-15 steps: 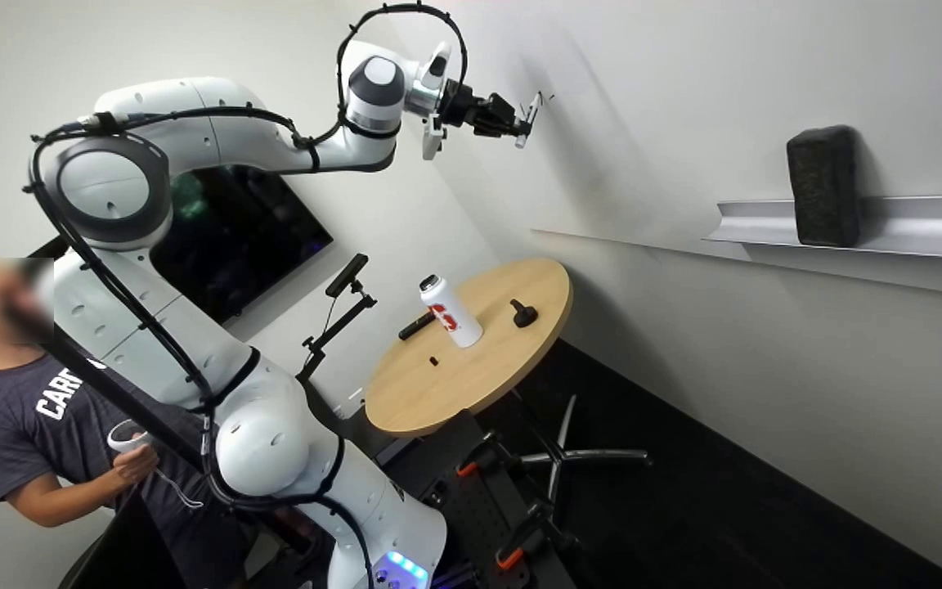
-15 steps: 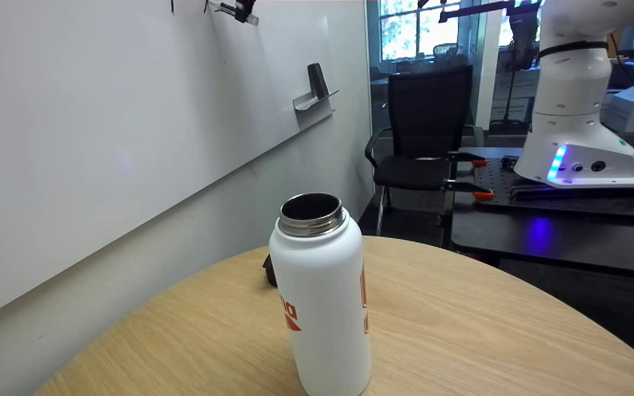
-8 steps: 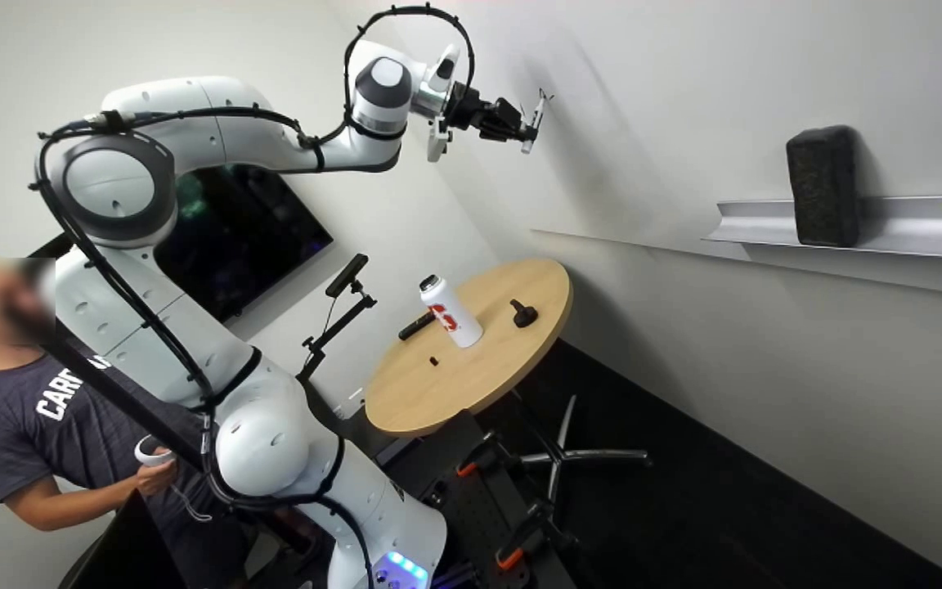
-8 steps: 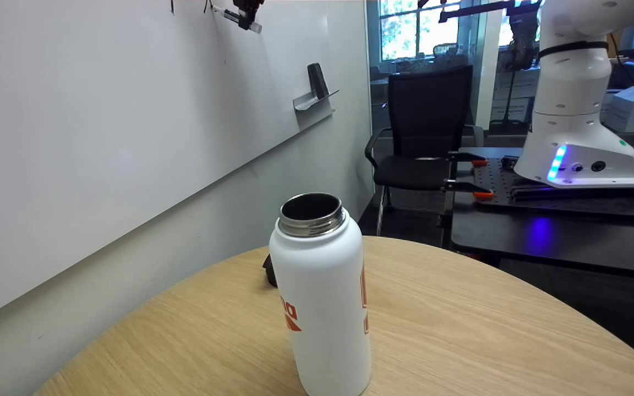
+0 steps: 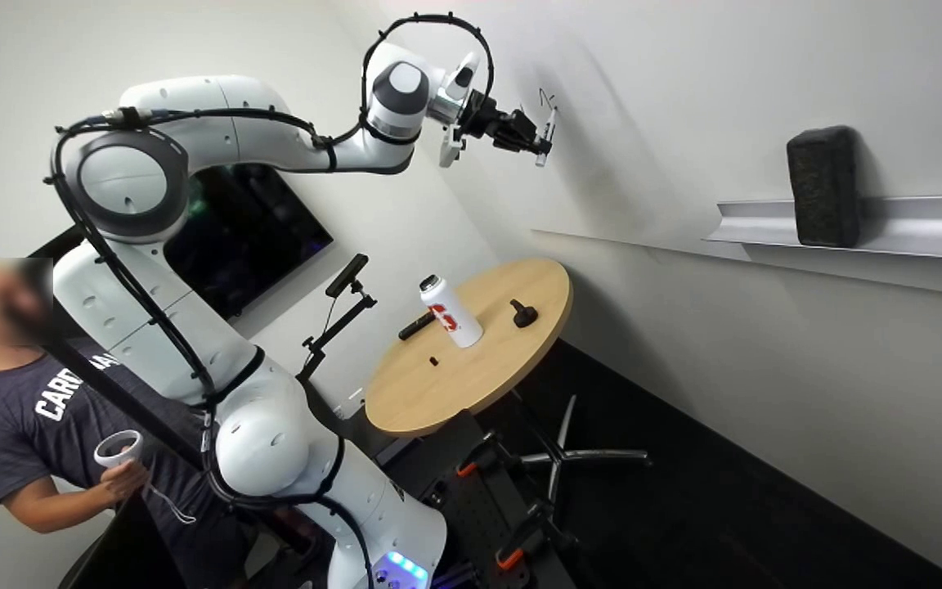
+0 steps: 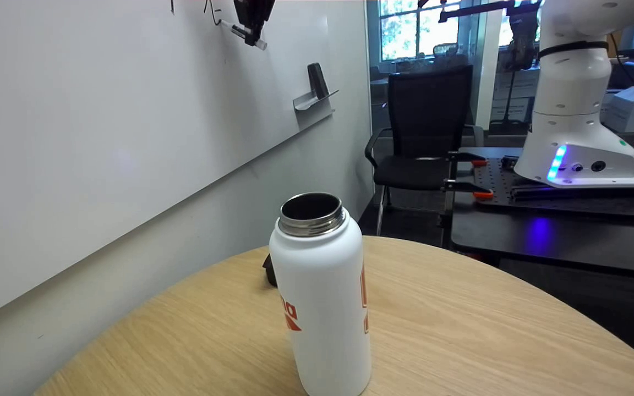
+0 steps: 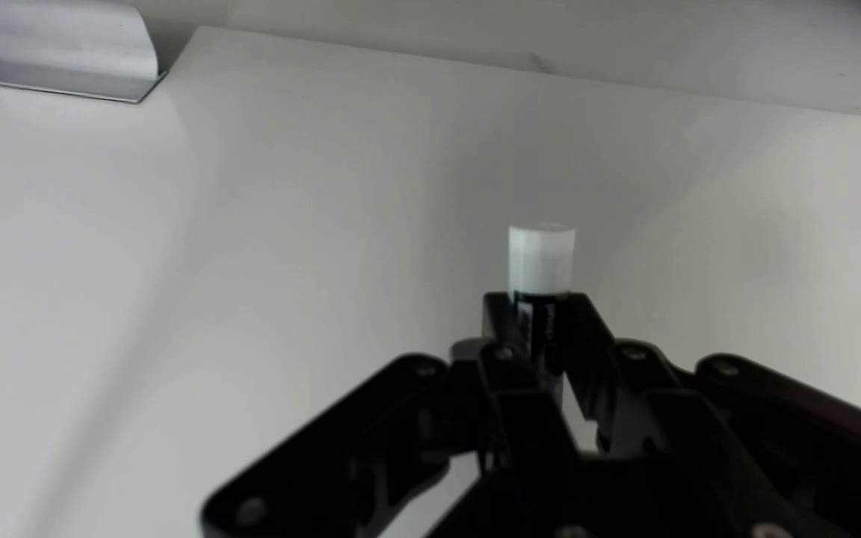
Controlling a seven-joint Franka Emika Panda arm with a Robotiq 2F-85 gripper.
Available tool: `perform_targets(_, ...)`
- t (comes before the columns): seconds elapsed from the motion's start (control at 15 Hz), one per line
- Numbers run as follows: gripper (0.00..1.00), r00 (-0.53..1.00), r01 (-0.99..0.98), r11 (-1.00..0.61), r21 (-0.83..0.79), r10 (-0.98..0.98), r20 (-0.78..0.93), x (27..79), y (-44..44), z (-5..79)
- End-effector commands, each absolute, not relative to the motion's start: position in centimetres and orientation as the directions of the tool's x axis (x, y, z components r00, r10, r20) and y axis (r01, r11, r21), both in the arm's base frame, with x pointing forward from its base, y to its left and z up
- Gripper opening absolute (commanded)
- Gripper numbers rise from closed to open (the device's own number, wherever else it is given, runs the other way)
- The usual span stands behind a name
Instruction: Scribble on the whiteboard with the black marker
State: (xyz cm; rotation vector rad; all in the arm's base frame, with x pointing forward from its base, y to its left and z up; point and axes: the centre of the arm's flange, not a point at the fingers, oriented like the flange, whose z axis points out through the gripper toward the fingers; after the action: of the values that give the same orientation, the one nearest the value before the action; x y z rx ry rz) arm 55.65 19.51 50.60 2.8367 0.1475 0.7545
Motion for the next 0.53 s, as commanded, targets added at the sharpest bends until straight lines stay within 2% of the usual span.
perform_targets(0.0, 0.05, 0.836, -0.016, -0.976, 0.219, 0.107, 0.537, 55.6, 17.4, 53.7)
perform_targets(0.47, 0.05, 0.86, -0.034, -0.978, 0.204, 0.075, 0.504, 56.6, 14.8, 54.3)
